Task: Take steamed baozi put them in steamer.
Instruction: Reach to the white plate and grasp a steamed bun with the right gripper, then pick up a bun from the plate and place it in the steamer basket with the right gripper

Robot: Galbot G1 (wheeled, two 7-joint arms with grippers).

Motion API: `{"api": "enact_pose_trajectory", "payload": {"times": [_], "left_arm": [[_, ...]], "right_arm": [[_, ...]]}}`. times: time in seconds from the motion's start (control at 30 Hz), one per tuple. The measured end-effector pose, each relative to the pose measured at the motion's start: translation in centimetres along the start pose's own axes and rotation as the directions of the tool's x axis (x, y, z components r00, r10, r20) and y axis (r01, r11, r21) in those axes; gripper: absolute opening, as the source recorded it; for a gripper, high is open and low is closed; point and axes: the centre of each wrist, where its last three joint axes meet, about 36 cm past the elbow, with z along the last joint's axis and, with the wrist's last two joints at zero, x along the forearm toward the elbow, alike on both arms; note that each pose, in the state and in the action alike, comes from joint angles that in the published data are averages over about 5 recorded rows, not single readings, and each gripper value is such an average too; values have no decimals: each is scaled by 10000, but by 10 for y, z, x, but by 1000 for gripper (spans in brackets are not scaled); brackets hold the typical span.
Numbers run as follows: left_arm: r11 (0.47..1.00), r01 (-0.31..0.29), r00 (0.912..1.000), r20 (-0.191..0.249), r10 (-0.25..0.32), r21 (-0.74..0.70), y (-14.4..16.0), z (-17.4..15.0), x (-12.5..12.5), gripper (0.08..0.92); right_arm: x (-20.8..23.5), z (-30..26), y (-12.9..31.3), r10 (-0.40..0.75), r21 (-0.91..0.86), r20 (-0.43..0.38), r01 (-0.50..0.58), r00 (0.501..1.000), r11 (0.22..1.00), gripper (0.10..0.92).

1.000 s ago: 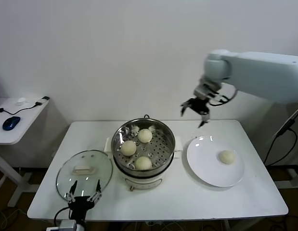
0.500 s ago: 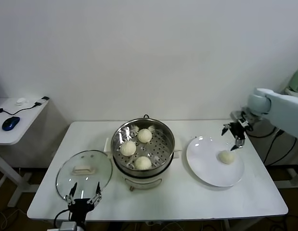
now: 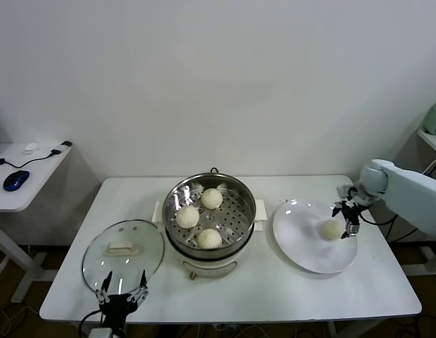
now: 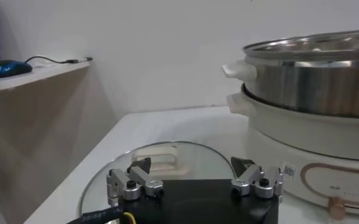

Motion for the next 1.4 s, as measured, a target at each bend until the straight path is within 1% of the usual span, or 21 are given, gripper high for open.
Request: {"api": "enact_pose_trajectory", "payload": {"times": [0.23,0.3,0.47,0.67,0.8,0.97,1.1,1.23,1.33,1.4], "left_arm": [[10000,30,10000,0,-30,10,0,1,0,823],[10000,38,10000,-2,-38,13,1,1,0,823],[10000,35,10000,10,-35,19,0,1,0,823],[10000,-22,10000,52,22,36,-2,-1,1,823],[10000,-60,9999,94,60,48,-3,-4,1,823],[9999,-131,9998,161,130,66,-5,-8,1,823],[9999,-162,9997,199,161,47,-5,-10,2,823],[9998,-197,9995,227,196,27,-4,-12,1,823],[9997,-234,9994,262,233,32,-3,-14,1,823],[9997,-245,9993,295,244,35,-3,-16,1,823]], "right_arm": [[-14,-6,-4,140,-181,-9,-140,9999,9997,817],[-15,-7,-5,173,-218,-2,-173,9999,9996,793],[-15,-8,-5,187,-283,6,-187,9998,9994,694],[4,-13,-9,202,-231,39,-201,9998,9995,679],[37,-25,-17,393,-70,212,-391,9990,9992,679],[102,-61,-33,769,314,710,-792,9945,9964,679],[165,-106,-40,1068,602,1385,-1160,9846,9914,679],[222,-162,-38,1236,861,2193,-1454,9678,9856,679],[250,-204,-31,1180,1045,2672,-1505,9564,9831,679],[260,-230,-25,1118,1155,2879,-1503,9511,9819,679]]}}
